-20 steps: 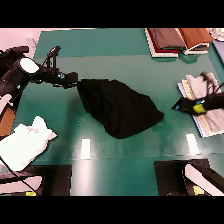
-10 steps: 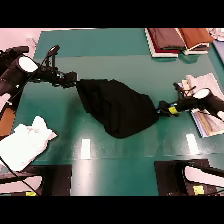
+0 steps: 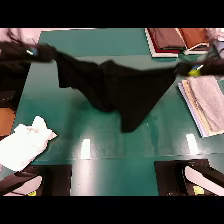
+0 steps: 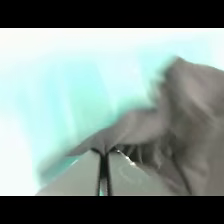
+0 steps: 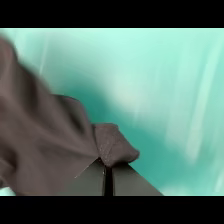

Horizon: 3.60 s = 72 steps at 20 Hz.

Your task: Fold the shirts.

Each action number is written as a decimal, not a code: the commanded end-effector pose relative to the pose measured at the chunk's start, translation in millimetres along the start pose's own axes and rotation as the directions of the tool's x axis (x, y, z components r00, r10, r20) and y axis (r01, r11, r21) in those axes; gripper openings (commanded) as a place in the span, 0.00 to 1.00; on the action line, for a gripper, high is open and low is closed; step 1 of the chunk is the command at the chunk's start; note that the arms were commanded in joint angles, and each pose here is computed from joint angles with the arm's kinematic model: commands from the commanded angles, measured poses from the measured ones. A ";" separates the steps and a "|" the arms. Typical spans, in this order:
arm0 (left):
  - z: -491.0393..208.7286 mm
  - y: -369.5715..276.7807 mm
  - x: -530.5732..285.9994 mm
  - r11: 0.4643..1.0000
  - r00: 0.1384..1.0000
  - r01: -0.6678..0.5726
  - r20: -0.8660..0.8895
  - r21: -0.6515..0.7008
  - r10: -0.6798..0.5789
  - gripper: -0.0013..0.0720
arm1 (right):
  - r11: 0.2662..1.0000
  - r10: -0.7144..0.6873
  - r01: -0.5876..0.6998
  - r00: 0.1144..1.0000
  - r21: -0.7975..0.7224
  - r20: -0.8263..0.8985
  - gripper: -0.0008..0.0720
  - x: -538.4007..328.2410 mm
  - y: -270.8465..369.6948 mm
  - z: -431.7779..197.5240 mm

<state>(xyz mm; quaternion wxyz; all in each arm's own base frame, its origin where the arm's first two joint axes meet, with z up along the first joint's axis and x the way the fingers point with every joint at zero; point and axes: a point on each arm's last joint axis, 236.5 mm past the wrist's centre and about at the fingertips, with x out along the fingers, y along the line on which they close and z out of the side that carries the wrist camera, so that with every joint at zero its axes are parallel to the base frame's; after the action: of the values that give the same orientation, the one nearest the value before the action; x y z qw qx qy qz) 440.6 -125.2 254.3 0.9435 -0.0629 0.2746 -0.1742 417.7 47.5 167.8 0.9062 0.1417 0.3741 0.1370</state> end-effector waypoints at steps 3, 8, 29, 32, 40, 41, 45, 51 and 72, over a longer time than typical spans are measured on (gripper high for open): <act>111.3 -40.6 -184.4 0.988 0.902 -0.068 0.431 0.139 0.001 0.05 | 0.978 -0.028 0.118 0.892 -0.173 0.452 0.04 -192.0 61.1 99.0; 135.8 -81.3 -338.2 0.978 0.734 -0.084 0.676 0.188 -0.067 0.05 | 0.946 -0.075 0.246 0.796 -0.209 0.601 0.04 -295.4 92.6 99.0; -78.4 76.1 155.8 0.989 0.897 -0.140 -0.418 0.035 0.142 0.05 | 0.975 -0.207 0.222 0.926 0.011 -0.316 0.04 54.6 -89.0 -29.3; -93.0 85.1 170.2 0.989 0.884 -0.147 -0.444 0.032 0.146 0.16 | 0.978 -0.195 0.210 0.920 0.008 -0.339 0.04 85.5 -95.8 -22.3; -101.0 120.9 75.1 0.972 0.816 -0.228 -0.557 -0.061 0.157 0.80 | 0.998 -0.055 0.061 0.940 0.009 -0.338 0.53 61.1 -50.3 -0.9; -117.6 122.8 64.3 0.968 0.802 -0.241 -0.576 -0.071 0.158 0.80 | 1.000 -0.006 0.011 0.938 0.012 -0.347 0.53 58.0 -34.6 -9.5; -228.4 109.8 26.9 0.948 0.724 -0.285 -0.680 -0.142 0.116 0.81 | 0.999 0.053 -0.047 0.930 0.026 -0.363 0.53 44.5 -4.1 -47.4; -351.2 71.6 -3.7 0.910 0.665 -0.294 -0.746 -0.294 -0.027 0.80 | 0.999 0.052 -0.052 0.947 0.011 -0.317 0.53 32.9 13.0 -68.7; -297.8 23.6 20.8 0.940 0.833 -0.100 -0.544 -0.327 -0.101 0.05 | 0.894 -0.175 0.361 0.827 0.266 -0.535 0.60 -54.7 -130.9 -219.6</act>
<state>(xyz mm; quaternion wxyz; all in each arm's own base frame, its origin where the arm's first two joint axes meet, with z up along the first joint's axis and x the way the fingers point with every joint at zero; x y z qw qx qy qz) 298.0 -117.2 -27.6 0.7843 -0.1847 0.5794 -0.1228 304.1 -16.0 57.7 0.7976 0.1850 0.5718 0.0513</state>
